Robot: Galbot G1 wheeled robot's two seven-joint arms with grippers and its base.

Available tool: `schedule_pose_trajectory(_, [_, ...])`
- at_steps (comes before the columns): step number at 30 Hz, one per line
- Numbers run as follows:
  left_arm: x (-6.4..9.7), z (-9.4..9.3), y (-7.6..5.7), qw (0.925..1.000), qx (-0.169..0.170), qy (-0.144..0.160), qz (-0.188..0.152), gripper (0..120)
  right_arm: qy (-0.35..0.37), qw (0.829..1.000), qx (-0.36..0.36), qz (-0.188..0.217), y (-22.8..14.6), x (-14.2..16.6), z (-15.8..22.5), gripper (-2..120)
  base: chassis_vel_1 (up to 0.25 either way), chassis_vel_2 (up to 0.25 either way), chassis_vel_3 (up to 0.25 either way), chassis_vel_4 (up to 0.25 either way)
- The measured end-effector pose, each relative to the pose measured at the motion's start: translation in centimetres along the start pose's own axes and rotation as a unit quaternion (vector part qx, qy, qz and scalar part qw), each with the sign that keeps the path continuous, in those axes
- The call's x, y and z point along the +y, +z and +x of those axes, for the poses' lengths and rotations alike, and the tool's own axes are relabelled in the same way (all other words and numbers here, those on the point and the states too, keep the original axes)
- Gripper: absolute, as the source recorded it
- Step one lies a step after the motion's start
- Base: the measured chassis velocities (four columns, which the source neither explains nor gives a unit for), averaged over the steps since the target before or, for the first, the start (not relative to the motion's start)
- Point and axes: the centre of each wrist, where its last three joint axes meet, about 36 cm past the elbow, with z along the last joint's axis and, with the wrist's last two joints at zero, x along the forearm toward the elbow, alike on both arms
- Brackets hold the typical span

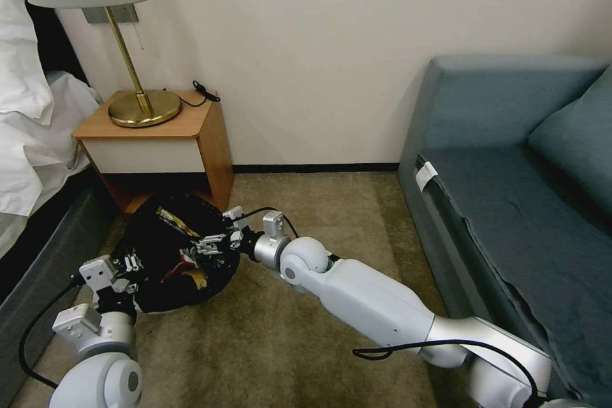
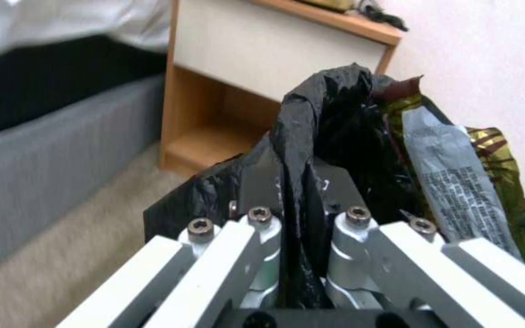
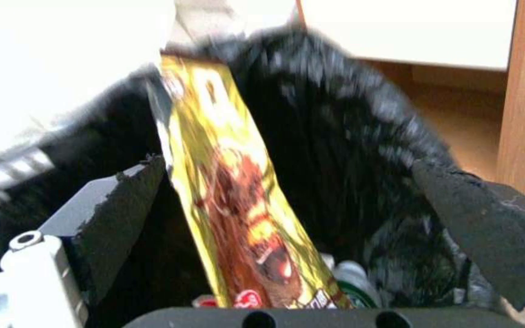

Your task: Pick up the trash bin, then pick up the garbage on the floor and place it into the trash bin.

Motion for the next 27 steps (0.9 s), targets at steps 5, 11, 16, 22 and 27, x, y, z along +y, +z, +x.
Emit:
schedule_pose_trajectory(5, [0.4, -0.5, -0.1, 0.9981, 0.018, -0.018, 0.056, 5, -0.004, 1.0, -0.015, 0.004, -1.8, 0.3, 0.9, 100, 0.0, 0.0, 0.0, 0.0])
schedule_pose_trajectory(11, [0.6, -0.7, -0.1, 0.9948, 0.031, -0.024, 0.094, 5, -0.003, 0.999, -0.033, 0.006, -3.2, 0.1, 2.0, 100, 0.0, 0.0, 0.0, 0.0])
schedule_pose_trajectory(16, [0.8, -0.8, -0.3, 0.9894, 0.041, -0.018, 0.138, 5, 0.007, 0.998, -0.055, 0.001, -4.4, -0.4, 3.3, 100, 0.0, 0.0, 0.0, 0.0])
schedule_pose_trajectory(22, [1.2, -1.5, 0.3, 0.9753, 0.062, -0.005, 0.212, 5, 0.018, 0.997, -0.068, -0.003, -4.8, -1.1, 5.2, 100, 0.0, 0.0, 0.0, 0.0])
schedule_pose_trajectory(27, [1.5, -2.2, 1.2, 0.9661, 0.069, 0.005, 0.249, 5, 0.023, 0.998, -0.066, -0.005, -4.0, -1.4, 6.0, 100, 0.0, 0.0, 0.0, 0.0])
